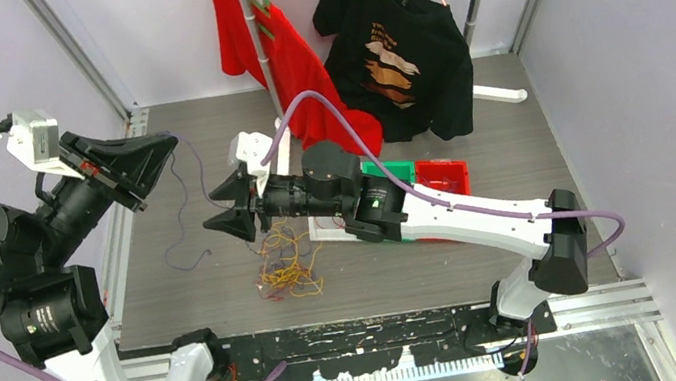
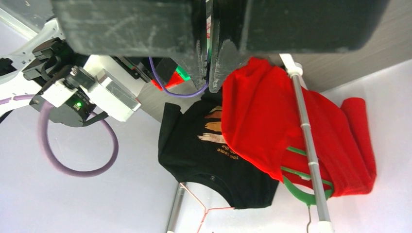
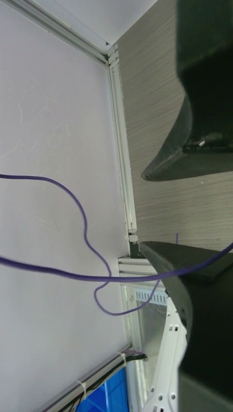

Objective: Untangle the cables
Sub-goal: Place the cable in the bin.

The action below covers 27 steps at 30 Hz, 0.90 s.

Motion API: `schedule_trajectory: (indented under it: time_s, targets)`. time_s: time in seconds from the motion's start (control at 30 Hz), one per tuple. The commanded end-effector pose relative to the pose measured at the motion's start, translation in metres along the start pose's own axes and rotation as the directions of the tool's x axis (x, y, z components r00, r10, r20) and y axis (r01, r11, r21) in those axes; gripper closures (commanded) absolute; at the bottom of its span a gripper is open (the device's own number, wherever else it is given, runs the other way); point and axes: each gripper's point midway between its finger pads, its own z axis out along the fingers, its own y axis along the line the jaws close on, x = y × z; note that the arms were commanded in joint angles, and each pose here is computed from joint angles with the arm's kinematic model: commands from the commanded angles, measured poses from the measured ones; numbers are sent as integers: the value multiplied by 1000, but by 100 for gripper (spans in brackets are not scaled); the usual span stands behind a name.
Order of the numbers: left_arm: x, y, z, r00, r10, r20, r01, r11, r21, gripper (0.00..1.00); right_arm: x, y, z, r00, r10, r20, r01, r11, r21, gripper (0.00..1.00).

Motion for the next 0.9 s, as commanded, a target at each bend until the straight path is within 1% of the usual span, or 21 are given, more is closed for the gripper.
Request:
schedule_trajectory:
  time_s: [0.0,0.03,0.07,0.1,0.2,0.27,0.4,0.43,0.47,0.5,0.53,0.57,0.6,0.67,0.73,0.8,0.87]
  targets:
    - [-7,-14,-1,999,-41,22,40,998,53,100,-48,-2,-3,992,-16,122,14,1000,21,55]
    - [-6,-15,-1,999,-45,20,44,997,56,100,-48,-2,-4,992,-16,123,13,1000,25,66]
    - [-5,-15,-1,998,-54,18,53,997,59,100,-49,-3,-5,992,-14,124,10,1000,29,71]
    - [-5,-16,-1,997,-69,16,68,996,65,100,-49,-2,-5,992,-14,124,11,1000,28,74]
    - [-2,-17,-1,995,-99,15,98,993,71,100,-52,1,-6,991,14,135,-16,1000,12,77]
    - [0,-17,-1,994,-111,22,110,992,70,100,-53,5,-6,990,22,137,-22,1000,-5,84]
    - [1,-18,-2,992,-122,37,120,990,72,100,-58,10,-7,989,30,145,-25,999,-35,85]
    - [2,-16,-2,991,-127,43,124,990,68,100,-58,13,-7,988,50,147,-42,998,-51,84]
    - [1,-17,-2,990,-130,53,126,990,68,100,-59,16,-7,987,59,152,-48,996,-70,80]
    - [3,-15,-2,988,-143,59,139,988,69,100,-60,22,-6,985,80,154,-65,993,-101,69]
    - [3,-16,-1,986,-153,63,148,986,75,100,-62,26,-6,982,95,162,-75,989,-125,56]
    - [4,-17,-1,985,-162,63,157,984,81,100,-63,29,-7,979,111,169,-87,986,-142,51]
    - [5,-17,-1,983,-171,61,166,982,86,100,-65,32,-8,976,126,180,-98,983,-153,49]
    - [7,-17,0,982,-179,54,174,980,92,100,-73,36,-12,964,152,219,-115,978,-175,45]
    - [8,-17,-1,982,-180,53,175,980,92,100,-77,37,-13,952,189,239,-146,971,-189,44]
    - [8,-19,-1,979,-195,52,189,977,98,100,-77,38,-9,946,218,241,-172,965,-197,44]
    - [7,-20,-1,975,-215,55,208,972,106,100,-74,31,-2,941,235,243,-198,966,-169,47]
